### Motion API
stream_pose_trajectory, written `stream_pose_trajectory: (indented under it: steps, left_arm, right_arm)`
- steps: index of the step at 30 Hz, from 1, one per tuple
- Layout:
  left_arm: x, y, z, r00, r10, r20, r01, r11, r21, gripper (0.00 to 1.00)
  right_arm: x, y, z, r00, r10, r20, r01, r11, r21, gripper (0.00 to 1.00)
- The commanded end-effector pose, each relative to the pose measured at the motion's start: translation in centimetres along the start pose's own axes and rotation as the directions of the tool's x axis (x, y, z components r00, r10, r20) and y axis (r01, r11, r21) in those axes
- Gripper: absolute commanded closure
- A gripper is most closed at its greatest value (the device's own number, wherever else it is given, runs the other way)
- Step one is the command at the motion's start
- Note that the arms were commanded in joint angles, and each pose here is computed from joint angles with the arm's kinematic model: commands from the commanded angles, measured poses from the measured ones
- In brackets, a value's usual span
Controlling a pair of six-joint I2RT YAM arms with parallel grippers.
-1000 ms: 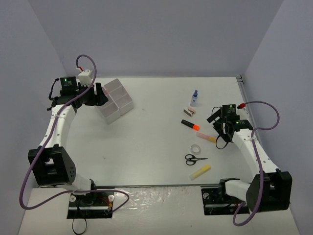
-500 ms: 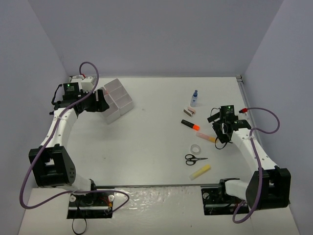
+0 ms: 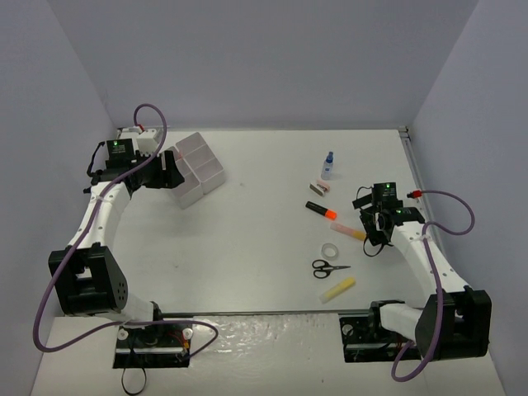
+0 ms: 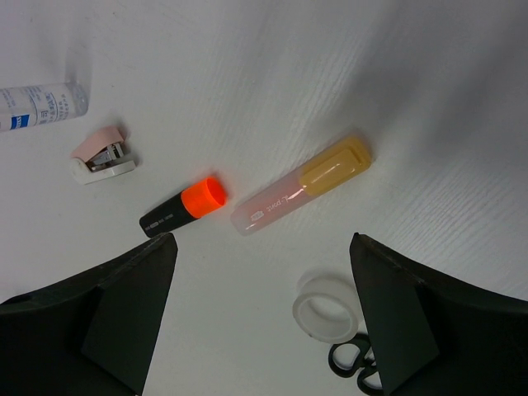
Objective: Sort the stationery into containers
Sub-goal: Pick up the stationery from the corner of the board.
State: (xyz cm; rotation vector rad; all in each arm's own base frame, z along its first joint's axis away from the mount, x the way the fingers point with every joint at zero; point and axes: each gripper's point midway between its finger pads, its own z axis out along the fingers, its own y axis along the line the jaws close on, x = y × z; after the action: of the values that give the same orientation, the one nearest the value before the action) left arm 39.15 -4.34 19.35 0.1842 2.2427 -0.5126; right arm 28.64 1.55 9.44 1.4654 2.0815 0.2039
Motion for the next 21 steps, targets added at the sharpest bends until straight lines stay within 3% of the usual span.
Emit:
stream_pose_trajectory:
  steps: [1,21]
  left_arm:
    - [-3.8,-1.2,-2.3,0.991,0.068,0.115,-0.068,0.998,-0.001,0.4]
    - [-3.9,-1.2,-2.4,0.991,0.066,0.118,-0.066,0.998,-0.004,0.4]
  right_arm:
    - [-1.5,0.4,-0.4,0.997,0.047,0.063,-0.046,0.999,-0.01,0.17]
    - [-1.0,-0.7,0.3,0.997,0.064,0.052,-0.065,0.998,0.021,0.16]
